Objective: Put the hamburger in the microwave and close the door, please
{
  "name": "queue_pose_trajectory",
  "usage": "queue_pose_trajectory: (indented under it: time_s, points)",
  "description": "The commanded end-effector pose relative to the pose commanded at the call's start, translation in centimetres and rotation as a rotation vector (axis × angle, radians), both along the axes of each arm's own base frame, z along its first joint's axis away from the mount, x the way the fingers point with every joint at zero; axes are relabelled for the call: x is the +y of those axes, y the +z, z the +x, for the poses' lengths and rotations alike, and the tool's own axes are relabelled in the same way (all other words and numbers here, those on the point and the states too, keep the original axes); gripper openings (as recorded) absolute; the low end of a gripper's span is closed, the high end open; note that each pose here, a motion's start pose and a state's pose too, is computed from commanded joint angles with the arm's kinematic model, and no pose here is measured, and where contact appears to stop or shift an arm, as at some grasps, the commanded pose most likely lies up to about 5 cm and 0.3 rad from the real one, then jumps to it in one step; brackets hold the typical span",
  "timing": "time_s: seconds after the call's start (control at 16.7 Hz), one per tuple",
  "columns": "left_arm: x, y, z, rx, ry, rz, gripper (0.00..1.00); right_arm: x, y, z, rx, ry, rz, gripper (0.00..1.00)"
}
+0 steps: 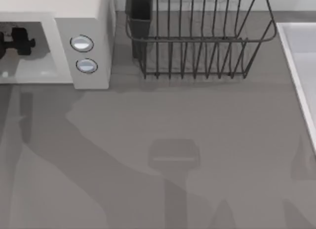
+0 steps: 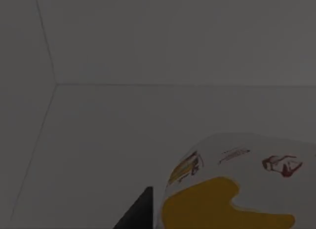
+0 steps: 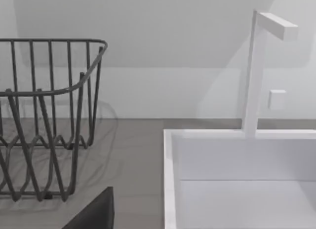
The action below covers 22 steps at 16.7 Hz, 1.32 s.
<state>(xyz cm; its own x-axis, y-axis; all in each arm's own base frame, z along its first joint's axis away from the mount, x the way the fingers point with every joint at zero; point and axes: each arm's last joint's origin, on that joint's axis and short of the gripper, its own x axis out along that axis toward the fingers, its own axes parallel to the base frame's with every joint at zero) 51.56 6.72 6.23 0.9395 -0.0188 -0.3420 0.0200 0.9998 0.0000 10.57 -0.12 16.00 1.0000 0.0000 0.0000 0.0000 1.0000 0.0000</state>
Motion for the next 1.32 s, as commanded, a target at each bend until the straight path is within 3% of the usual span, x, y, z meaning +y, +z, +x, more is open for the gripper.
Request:
queue_pose_trajectory:
  time_s: [0.42,0.9,0.96,1.32]
  points:
    - [0.0,0.0,0.0,0.000,0.000,0.000,0.98,0.0,0.0,0.0,0.000,0.000,0.000,1.00]
    - [0.0,0.0,0.0,0.000,0.000,0.000,1.00,0.0,0.0,0.0,0.000,0.000,0.000,1.00]
    - [0.5,1.1,-4.4,0.010,0.009,-0.008,1.00,0.0,0.0,0.0,0.000,0.000,0.000,1.00]
    - [0.5,2.8,-7.5,-0.065,0.012,0.007,1.00,0.0,0.0,0.0,0.000,0.000,0.000,1.00]
